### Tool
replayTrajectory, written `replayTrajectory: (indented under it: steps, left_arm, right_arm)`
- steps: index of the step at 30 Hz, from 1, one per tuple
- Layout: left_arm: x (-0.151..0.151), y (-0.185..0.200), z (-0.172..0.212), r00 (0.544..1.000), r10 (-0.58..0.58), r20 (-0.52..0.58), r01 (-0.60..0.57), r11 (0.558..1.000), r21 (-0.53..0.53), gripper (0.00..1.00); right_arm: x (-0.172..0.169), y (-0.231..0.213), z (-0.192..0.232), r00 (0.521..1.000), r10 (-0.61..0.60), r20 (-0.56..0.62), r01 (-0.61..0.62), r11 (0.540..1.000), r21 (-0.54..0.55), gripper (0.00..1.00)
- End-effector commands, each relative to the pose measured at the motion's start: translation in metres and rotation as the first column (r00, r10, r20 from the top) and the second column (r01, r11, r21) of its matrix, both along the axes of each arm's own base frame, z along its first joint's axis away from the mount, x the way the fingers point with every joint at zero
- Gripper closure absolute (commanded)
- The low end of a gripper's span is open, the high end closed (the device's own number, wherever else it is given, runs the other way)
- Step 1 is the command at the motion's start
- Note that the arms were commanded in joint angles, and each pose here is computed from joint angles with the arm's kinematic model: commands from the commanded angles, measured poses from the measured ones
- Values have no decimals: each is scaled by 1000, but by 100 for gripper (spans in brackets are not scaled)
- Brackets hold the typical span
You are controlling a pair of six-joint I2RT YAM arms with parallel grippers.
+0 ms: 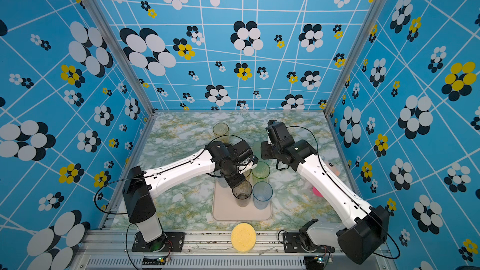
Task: Place the glasses into the tray
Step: 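Lower the grey cup onto the tray and open the left gripper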
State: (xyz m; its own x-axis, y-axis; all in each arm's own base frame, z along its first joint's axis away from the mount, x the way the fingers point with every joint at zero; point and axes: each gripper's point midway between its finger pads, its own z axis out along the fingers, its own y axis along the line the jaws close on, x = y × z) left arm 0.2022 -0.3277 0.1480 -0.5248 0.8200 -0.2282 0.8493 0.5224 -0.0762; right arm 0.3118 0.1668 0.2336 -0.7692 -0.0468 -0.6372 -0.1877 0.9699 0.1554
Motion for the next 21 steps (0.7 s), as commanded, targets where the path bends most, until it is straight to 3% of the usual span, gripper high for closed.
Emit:
replayTrajectory:
  steps: [1, 21]
  left_arm:
    - [1, 1, 6, 1000, -8, -2, 8, 1000, 2, 80]
    - [-2, -3, 22, 1000, -16, 7, 17, 998, -62, 70]
  right_arm:
    - [7, 5, 8, 1000, 15, 26, -16, 1000, 20, 59]
    - [8, 8, 8, 1000, 21, 23, -21, 999, 27, 59]
